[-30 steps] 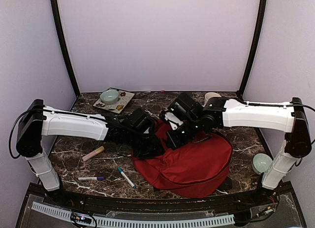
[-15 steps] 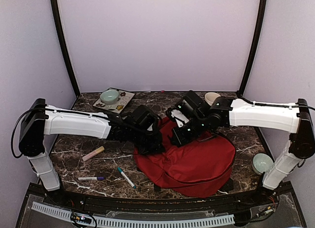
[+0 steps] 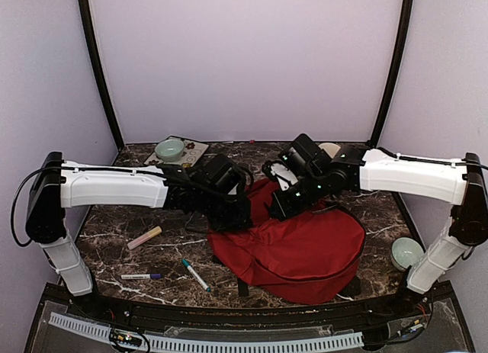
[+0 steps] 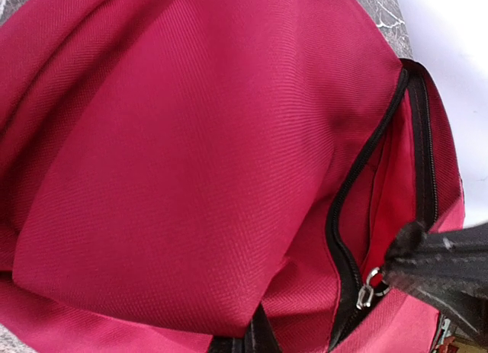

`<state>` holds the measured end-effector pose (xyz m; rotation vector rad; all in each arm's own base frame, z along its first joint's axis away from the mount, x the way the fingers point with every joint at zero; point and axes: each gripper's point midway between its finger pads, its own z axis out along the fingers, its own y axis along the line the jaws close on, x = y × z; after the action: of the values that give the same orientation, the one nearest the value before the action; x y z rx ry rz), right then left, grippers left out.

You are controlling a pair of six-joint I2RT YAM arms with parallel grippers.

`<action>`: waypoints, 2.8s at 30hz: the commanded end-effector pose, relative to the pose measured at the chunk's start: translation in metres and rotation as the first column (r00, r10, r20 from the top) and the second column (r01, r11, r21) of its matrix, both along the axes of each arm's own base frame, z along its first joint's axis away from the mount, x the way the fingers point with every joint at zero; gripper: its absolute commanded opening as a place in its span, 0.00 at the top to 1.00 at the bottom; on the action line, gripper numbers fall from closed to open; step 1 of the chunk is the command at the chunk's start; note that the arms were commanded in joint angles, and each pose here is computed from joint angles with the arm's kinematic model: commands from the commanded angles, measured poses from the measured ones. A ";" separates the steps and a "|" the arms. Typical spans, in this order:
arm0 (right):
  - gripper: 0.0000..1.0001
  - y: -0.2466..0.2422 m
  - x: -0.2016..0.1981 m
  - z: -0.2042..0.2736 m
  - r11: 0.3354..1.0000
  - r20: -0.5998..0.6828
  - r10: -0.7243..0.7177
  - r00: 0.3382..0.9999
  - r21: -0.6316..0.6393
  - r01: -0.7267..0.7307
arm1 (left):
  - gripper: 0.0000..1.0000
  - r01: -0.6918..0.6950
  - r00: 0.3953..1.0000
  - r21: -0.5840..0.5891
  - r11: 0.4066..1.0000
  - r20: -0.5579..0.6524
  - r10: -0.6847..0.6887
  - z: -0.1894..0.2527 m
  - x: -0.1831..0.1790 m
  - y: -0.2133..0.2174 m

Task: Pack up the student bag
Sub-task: Unzip the lower front pocket of the student bag, then hold the lower front pocket of the student bag, then unzip the lower front pocket of the student bag.

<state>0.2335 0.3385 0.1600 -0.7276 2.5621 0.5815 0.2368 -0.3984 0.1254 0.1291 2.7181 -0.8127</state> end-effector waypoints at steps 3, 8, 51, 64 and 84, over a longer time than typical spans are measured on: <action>1.00 -0.007 0.019 0.009 1.000 0.048 -0.029 0.998 -0.012 0.029 | 1.00 0.012 0.999 0.096 0.995 0.034 -0.015 0.001 -0.008 0.030; 1.00 -0.007 0.025 0.000 0.999 0.040 -0.026 0.999 -0.040 0.027 | 1.00 0.026 0.998 0.104 0.994 0.050 -0.031 0.003 -0.006 0.030; 1.00 -0.002 -0.003 0.027 0.964 -0.128 0.190 0.973 0.213 -0.160 | 0.31 0.538 0.755 0.135 0.832 0.361 -0.547 0.059 -0.045 -0.031; 1.00 -0.015 0.011 0.027 0.985 -0.090 0.115 0.989 0.136 -0.102 | 1.00 0.520 0.751 0.248 0.817 0.325 -0.576 0.036 -0.033 -0.046; 1.00 -0.076 0.091 0.029 0.979 -0.056 -0.169 0.984 0.105 0.174 | 1.00 0.491 0.769 0.257 0.833 0.321 -0.552 0.039 -0.042 -0.033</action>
<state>0.3066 0.2545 0.1698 -0.4911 2.6575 0.6356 0.2024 -0.4362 0.1438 1.0007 2.3946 -0.6004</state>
